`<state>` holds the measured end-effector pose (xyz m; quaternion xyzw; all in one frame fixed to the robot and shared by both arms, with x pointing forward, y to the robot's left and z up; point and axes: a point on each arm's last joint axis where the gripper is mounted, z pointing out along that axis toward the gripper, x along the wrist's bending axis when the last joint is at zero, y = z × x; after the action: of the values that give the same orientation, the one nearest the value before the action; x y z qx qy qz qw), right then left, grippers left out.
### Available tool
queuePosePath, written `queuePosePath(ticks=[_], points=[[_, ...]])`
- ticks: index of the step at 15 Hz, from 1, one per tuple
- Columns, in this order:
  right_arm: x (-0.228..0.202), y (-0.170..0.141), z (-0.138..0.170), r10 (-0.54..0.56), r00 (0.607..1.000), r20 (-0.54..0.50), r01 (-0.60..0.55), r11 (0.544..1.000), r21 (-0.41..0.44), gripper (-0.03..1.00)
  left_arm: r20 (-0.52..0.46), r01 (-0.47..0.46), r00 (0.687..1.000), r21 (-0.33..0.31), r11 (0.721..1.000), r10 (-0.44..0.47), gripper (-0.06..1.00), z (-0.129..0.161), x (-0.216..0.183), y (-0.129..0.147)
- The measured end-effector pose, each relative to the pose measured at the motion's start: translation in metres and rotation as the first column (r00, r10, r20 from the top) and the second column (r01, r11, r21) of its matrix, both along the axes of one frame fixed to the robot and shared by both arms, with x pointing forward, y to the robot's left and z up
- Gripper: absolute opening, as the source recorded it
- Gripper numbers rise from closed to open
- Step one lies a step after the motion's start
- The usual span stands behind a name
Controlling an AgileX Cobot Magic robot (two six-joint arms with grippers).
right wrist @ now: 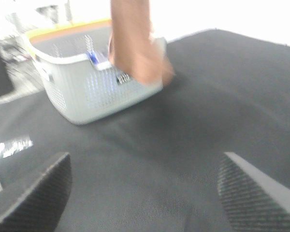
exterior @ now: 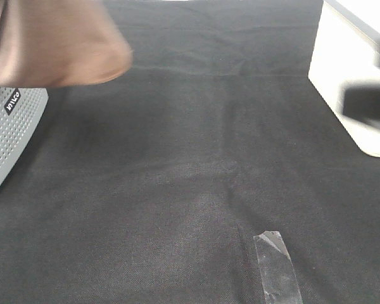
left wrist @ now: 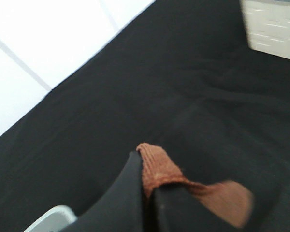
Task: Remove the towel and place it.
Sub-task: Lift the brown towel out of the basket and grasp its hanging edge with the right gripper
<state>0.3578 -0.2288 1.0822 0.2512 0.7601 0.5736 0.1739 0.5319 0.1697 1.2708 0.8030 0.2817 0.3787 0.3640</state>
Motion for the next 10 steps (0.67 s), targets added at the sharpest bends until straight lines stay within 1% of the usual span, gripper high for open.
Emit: queuePosePath(ticks=[1, 2, 3, 5, 7, 10], points=[[0.015, 0.001, -0.004, 0.025, 0.999, 0.02, -0.025, 1.0, 0.007, 0.76, -0.018, 0.073, 0.997, 0.041, 0.996, -0.072, 0.0, -0.007, -0.003, -0.019], [0.029, 0.002, -0.011, 0.055, 0.997, 0.048, -0.055, 0.998, 0.001, 0.76, -0.045, 0.139, 0.99, 0.1, 0.985, -0.135, 0.0, -0.015, -0.006, -0.035], [0.043, 0.004, -0.02, 0.089, 0.995, 0.053, -0.089, 0.996, 0.001, 0.76, -0.059, 0.198, 0.98, 0.154, 0.968, -0.191, 0.0, -0.022, -0.008, -0.049], [0.066, 0.006, -0.037, 0.127, 0.991, 0.034, -0.129, 0.991, 0.046, 0.76, -0.063, 0.245, 0.969, 0.219, 0.945, -0.237, 0.0, -0.03, -0.011, -0.067], [0.084, 0.007, -0.052, 0.135, 0.99, 0.029, -0.137, 0.985, 0.101, 0.76, -0.049, 0.262, 0.965, 0.234, 0.936, -0.258, 0.0, -0.032, -0.013, -0.076], [0.108, 0.01, -0.077, 0.2, 0.98, 0.007, -0.2, 0.972, 0.122, 0.76, 0.008, 0.287, 0.955, 0.214, 0.934, -0.296, 0.0, -0.027, -0.017, -0.087]])
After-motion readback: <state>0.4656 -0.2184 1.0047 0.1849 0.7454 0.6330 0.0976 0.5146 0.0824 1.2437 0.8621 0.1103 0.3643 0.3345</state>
